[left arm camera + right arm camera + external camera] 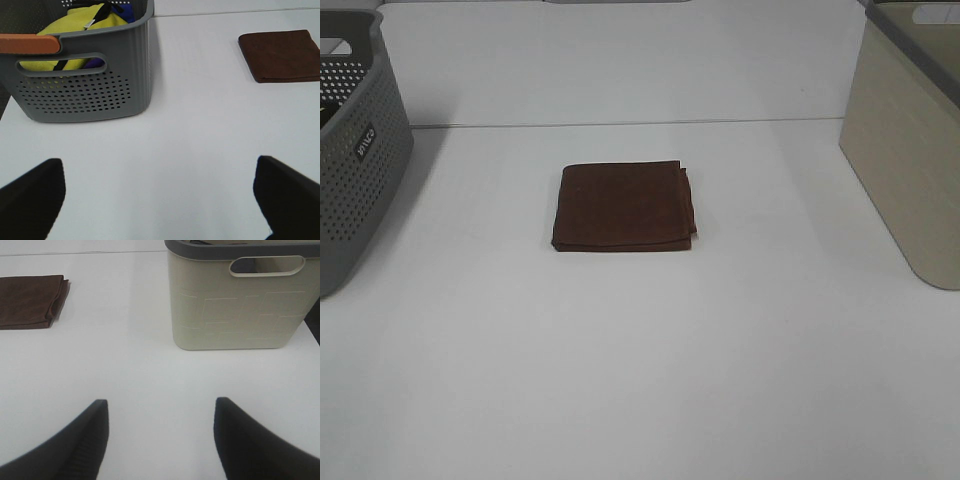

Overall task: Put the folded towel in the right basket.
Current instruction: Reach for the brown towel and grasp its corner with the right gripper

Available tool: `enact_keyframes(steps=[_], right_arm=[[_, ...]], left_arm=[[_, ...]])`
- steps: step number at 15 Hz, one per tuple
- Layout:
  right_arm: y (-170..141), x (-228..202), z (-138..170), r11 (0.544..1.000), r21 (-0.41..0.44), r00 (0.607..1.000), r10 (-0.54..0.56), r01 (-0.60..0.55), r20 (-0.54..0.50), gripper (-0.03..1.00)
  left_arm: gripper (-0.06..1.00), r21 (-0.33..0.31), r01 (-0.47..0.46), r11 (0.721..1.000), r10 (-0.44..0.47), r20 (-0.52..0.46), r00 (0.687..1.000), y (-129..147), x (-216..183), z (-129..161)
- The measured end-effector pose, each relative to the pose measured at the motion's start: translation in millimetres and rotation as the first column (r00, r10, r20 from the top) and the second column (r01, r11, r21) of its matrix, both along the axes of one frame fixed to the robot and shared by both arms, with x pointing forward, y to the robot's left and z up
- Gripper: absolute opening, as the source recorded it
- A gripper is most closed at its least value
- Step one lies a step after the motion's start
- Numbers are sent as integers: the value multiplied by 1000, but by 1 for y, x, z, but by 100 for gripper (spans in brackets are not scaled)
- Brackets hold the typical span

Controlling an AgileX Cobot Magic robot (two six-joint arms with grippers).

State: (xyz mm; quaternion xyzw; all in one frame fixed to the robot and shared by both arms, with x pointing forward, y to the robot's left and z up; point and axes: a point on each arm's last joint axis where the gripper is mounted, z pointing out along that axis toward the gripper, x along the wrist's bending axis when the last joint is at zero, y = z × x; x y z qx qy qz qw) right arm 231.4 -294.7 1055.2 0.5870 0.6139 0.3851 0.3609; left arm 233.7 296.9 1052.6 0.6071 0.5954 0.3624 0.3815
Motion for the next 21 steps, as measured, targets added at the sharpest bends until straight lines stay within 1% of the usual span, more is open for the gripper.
enact_keyframes(steps=[21], right_arm=[[0,0,0,1000,0,1000,0,0,0,59]], left_arm=[[97,0,0,1000,0,0,1000,0,0,0]])
